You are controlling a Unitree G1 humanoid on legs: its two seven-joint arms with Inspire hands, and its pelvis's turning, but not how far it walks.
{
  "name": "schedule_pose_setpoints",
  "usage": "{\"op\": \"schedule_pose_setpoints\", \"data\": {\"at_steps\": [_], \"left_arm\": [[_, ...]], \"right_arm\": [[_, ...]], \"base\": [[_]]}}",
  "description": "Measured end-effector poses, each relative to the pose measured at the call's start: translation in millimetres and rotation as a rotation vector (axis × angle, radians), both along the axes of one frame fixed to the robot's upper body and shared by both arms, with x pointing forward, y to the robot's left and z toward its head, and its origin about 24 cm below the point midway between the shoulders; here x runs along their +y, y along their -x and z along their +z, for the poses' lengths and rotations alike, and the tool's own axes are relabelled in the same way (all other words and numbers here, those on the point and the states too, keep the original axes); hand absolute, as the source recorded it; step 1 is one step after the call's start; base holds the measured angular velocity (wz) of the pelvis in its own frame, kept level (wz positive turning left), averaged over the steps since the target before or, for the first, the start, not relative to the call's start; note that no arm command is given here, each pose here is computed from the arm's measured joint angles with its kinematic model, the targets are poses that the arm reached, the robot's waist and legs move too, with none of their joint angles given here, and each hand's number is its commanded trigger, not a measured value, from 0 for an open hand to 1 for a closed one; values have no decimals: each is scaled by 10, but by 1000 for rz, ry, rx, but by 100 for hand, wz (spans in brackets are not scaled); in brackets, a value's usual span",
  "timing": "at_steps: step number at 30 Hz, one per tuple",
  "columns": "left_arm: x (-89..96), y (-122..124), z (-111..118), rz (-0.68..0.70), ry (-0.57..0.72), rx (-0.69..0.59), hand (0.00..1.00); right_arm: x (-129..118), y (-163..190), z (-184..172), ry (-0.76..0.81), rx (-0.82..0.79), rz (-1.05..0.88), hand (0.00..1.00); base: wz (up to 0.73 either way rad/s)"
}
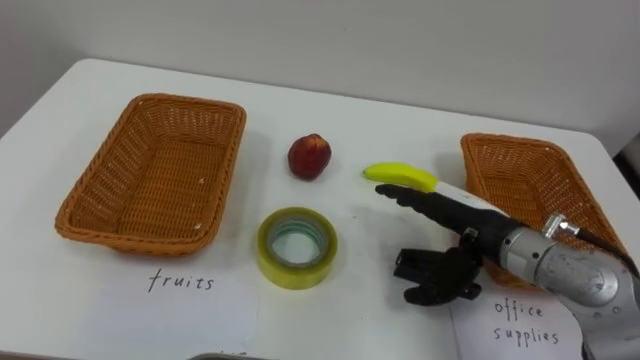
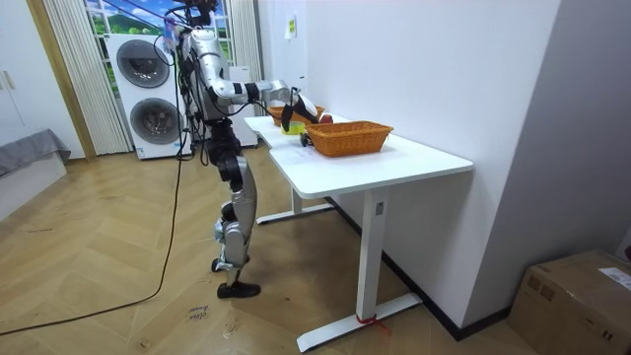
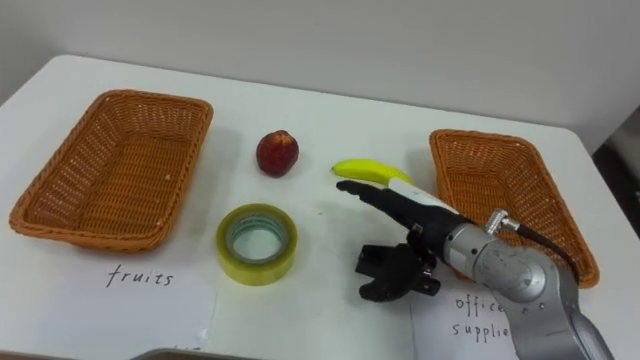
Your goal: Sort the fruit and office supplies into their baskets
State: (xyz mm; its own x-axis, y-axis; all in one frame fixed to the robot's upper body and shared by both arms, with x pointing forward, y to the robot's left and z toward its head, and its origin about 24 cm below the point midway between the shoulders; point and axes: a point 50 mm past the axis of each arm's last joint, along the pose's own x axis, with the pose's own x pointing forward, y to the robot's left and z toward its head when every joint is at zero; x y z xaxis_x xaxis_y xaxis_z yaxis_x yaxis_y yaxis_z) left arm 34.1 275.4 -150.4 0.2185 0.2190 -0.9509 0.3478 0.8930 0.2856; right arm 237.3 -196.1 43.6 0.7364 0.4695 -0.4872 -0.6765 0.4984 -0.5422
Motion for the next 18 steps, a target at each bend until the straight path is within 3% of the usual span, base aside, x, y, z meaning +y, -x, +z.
{"op": "schedule_pose_setpoints", "data": {"at_steps": [18], "left_arm": [[47, -107, 29, -12, -14, -26, 0]], "right_arm": [[-87, 60, -173, 36, 125, 16, 0]], "base": [[0]]}}
